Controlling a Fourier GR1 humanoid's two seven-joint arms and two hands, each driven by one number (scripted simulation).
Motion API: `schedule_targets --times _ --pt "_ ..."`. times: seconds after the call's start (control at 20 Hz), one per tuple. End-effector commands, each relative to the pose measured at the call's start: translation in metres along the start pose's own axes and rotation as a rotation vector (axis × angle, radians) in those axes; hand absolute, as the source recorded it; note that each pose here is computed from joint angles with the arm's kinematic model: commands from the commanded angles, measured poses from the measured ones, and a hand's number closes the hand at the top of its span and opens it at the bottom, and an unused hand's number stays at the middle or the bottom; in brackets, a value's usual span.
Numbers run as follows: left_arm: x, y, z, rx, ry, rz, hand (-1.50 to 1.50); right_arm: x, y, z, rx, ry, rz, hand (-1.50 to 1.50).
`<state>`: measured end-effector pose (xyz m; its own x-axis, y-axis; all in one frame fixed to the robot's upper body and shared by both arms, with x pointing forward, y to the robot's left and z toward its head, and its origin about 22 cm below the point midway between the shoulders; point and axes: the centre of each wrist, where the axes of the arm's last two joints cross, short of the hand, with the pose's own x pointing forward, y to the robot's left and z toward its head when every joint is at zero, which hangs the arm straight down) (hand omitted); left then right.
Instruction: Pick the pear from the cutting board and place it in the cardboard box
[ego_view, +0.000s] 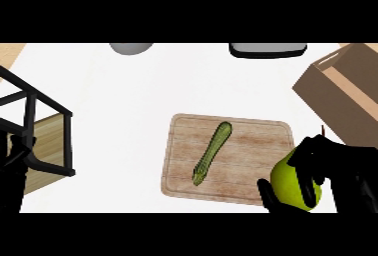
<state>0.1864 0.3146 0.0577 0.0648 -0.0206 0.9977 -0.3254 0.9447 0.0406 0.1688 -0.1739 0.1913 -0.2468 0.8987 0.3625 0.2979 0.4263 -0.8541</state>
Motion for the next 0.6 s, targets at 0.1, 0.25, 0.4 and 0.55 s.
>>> schedule_targets --times 0.1,0.25,0.4,0.55 --pt "0.018 -0.036 -0.026 -0.164 -0.051 0.034 0.00 -0.022 -0.033 -0.015 0.012 0.112 -0.031 1.50" --pt "0.009 -0.053 -0.023 -0.175 -0.038 0.061 0.00 -0.043 -0.038 -0.034 -0.008 0.159 -0.058 1.50" --pt "0.017 -0.060 -0.022 -0.173 -0.046 0.076 0.00 -0.072 -0.046 -0.056 -0.065 0.193 0.012 1.50" --pt "0.005 -0.057 -0.031 -0.175 -0.044 0.051 0.00 -0.101 -0.041 -0.061 -0.057 0.197 0.115 1.50"
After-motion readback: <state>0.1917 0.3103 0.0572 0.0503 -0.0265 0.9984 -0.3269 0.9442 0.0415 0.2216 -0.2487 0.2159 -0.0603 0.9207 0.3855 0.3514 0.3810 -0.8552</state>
